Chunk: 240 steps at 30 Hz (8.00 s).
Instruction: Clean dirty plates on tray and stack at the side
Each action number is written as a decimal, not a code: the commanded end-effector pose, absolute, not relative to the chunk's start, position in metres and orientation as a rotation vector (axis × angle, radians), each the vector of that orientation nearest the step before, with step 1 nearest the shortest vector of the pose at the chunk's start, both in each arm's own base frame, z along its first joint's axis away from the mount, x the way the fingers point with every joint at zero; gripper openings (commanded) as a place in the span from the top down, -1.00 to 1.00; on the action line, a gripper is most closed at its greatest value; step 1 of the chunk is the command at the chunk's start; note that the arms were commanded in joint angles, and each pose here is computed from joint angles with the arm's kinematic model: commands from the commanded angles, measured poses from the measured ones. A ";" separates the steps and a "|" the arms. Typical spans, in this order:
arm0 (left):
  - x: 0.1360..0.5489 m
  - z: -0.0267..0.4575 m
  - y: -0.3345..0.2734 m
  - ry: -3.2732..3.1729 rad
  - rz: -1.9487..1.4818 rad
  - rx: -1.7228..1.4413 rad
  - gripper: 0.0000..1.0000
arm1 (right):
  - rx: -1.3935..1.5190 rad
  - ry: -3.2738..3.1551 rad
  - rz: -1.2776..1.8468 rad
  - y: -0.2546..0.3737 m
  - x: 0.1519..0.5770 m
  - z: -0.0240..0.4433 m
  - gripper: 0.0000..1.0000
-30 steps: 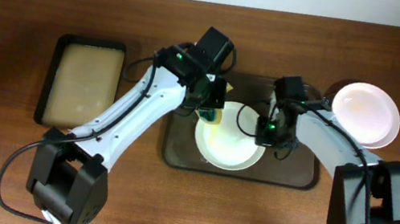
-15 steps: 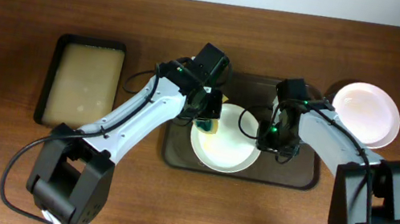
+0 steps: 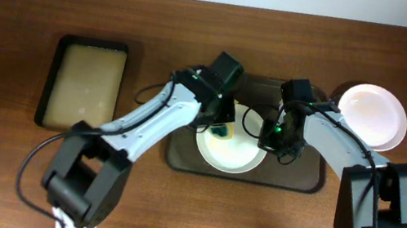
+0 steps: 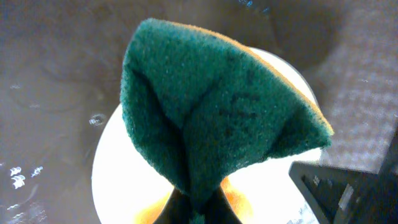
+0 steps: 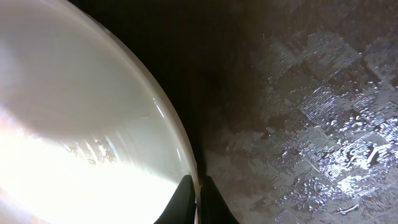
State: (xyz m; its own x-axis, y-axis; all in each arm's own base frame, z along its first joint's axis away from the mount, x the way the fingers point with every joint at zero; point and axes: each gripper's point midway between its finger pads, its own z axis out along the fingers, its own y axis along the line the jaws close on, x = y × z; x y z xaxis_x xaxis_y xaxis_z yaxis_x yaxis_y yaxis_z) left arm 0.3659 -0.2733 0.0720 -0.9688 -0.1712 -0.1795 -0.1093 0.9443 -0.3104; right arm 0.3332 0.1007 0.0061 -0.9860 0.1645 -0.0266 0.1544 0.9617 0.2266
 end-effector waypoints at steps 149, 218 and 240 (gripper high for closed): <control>0.429 0.204 0.077 2.785 -0.216 -0.730 -0.99 | 0.105 2.587 0.329 -0.029 0.404 0.181 0.92; 0.429 0.204 0.077 2.785 -0.216 -0.730 -0.99 | -0.322 1.714 0.288 0.073 0.218 0.200 -0.97; 0.429 0.204 0.077 2.785 -0.216 -0.731 -0.99 | 0.025 1.648 0.041 0.002 0.246 0.156 -0.97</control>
